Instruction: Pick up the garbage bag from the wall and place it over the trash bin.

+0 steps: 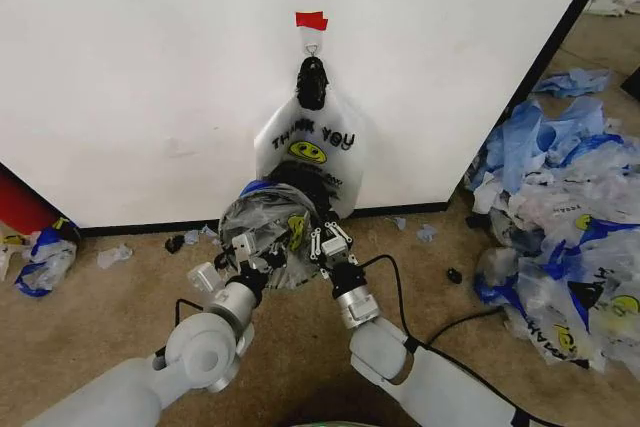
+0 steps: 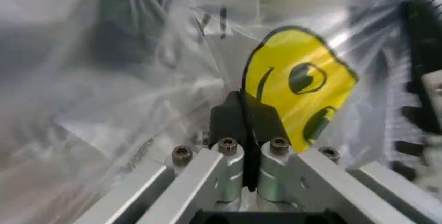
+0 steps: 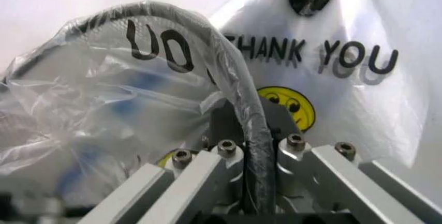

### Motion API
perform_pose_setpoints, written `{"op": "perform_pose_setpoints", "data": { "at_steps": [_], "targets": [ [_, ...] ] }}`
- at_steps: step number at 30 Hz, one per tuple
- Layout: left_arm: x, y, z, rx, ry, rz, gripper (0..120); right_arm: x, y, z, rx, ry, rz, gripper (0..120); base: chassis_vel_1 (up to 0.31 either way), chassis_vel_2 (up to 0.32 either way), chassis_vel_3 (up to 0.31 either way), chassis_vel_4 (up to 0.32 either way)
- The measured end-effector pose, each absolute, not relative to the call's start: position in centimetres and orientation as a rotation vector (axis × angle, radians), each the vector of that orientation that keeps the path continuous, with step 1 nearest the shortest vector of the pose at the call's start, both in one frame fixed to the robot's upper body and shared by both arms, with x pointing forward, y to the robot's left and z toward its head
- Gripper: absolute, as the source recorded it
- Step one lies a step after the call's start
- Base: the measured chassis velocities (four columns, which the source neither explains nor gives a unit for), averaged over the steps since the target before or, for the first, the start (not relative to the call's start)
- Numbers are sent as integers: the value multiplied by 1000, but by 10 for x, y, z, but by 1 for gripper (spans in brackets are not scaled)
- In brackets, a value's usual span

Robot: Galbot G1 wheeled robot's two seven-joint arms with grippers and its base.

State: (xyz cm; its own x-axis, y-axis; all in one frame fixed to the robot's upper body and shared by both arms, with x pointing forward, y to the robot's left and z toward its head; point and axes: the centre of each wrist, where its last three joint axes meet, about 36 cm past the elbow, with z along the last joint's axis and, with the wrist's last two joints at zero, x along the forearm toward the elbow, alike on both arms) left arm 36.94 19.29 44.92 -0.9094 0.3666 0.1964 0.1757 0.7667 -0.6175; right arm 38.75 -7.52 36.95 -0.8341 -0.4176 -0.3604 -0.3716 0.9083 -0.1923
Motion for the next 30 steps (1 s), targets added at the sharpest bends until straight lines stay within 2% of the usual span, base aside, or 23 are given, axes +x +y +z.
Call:
{"op": "perform_pose_setpoints", "data": {
  "at_steps": [15, 30],
  "targets": [
    [397, 178, 431, -389, -2664, 837, 0, 363, -80, 379, -664, 2649, -127, 0, 0, 0, 0, 0],
    [423, 178, 434, -262, -2715, 843, 0, 348, -91, 376, -728, 2639, -123, 0, 0, 0, 0, 0]
  ]
}}
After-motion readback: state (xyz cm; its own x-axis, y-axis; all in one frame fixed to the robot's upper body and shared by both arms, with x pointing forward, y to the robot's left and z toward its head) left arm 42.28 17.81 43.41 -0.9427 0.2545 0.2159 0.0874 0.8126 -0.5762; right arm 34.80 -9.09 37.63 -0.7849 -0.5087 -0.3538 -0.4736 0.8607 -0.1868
